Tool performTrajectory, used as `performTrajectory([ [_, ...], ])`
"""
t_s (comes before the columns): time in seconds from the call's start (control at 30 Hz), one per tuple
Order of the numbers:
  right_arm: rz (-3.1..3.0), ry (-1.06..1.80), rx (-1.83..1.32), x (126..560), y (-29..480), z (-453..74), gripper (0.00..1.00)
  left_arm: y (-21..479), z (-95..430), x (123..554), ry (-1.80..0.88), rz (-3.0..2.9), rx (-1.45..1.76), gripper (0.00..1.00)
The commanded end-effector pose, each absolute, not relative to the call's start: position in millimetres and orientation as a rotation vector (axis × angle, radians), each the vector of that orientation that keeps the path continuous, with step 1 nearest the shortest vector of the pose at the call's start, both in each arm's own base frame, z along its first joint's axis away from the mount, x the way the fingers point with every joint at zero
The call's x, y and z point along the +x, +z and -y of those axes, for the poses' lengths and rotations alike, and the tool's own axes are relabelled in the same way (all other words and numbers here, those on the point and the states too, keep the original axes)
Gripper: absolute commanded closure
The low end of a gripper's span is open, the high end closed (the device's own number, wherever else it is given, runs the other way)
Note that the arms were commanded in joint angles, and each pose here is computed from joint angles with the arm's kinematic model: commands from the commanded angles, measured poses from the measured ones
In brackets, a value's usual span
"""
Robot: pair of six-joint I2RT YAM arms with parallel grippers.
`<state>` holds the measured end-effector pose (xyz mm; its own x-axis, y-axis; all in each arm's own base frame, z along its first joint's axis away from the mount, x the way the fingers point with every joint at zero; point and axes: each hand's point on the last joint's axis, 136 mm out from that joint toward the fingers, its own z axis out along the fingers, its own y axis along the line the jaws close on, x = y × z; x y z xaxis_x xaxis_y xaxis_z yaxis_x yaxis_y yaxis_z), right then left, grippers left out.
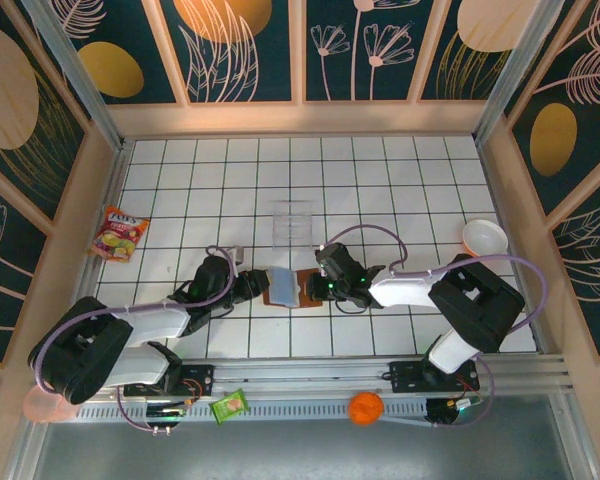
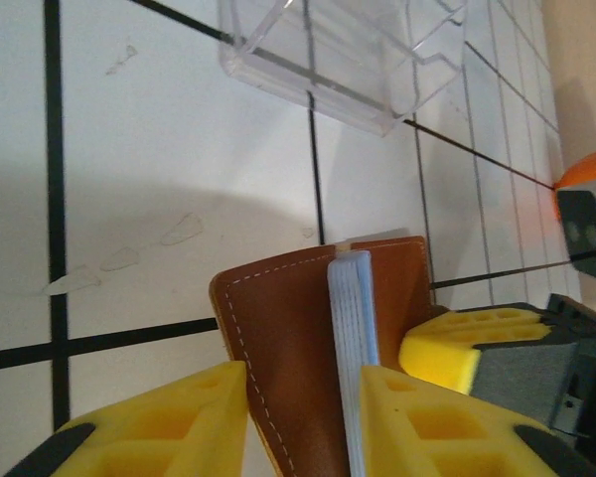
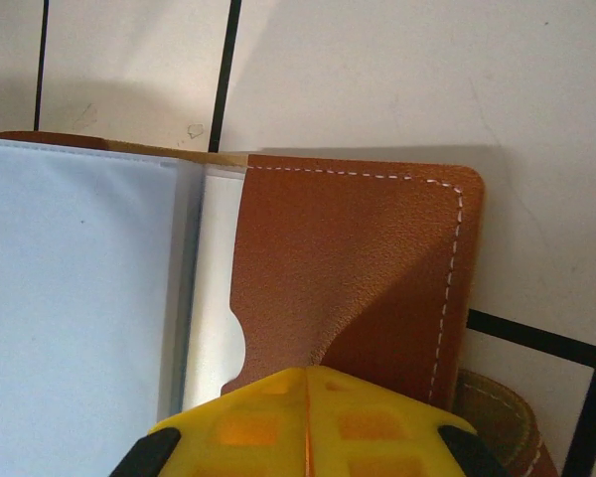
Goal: Take the credit cards out of the card holder
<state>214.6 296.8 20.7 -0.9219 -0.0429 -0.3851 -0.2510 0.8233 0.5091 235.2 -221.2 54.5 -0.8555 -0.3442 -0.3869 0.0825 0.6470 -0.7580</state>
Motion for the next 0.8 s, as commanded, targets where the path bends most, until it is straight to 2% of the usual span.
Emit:
performTrajectory([
  [0.0, -2.676, 0.799, -0.226, 212.3, 10.1, -299.5, 0.91, 69.2, 237.5, 218.5, -1.264, -2.342, -0.118, 0.63],
  [0.13, -2.677, 0.803, -0.227, 212.3, 9.8, -300.3, 0.91, 71.3, 236.8, 216.8, -1.275, -2.333, -0.12, 0.64],
  [0.23, -2.677, 0.804, -0.23, 211.9, 9.8, -300.6, 0.91, 70.7, 237.2, 216.0, -1.282, -2.337, -0.121, 0.6],
  [0.43, -2.674, 0.811, -0.226, 212.2, 10.5, -301.1, 0.91, 70.4, 238.0, 214.4, -1.301, -2.336, -0.127, 0.58],
  [0.6, -2.671, 0.815, -0.231, 211.8, 11.2, -301.9, 0.91, 73.5, 236.7, 213.3, -1.311, -2.319, -0.13, 0.48],
  [0.63, -2.671, 0.816, -0.229, 212.0, 11.1, -302.0, 0.92, 72.8, 236.6, 213.2, -1.309, -2.322, -0.131, 0.5],
  [0.7, -2.672, 0.818, -0.23, 212.1, 10.7, -302.5, 0.92, 71.9, 237.3, 212.8, -1.313, -2.325, -0.128, 0.63],
  [0.77, -2.673, 0.82, -0.231, 212.1, 10.5, -302.7, 0.92, 71.4, 237.7, 213.0, -1.314, -2.328, -0.13, 0.69],
])
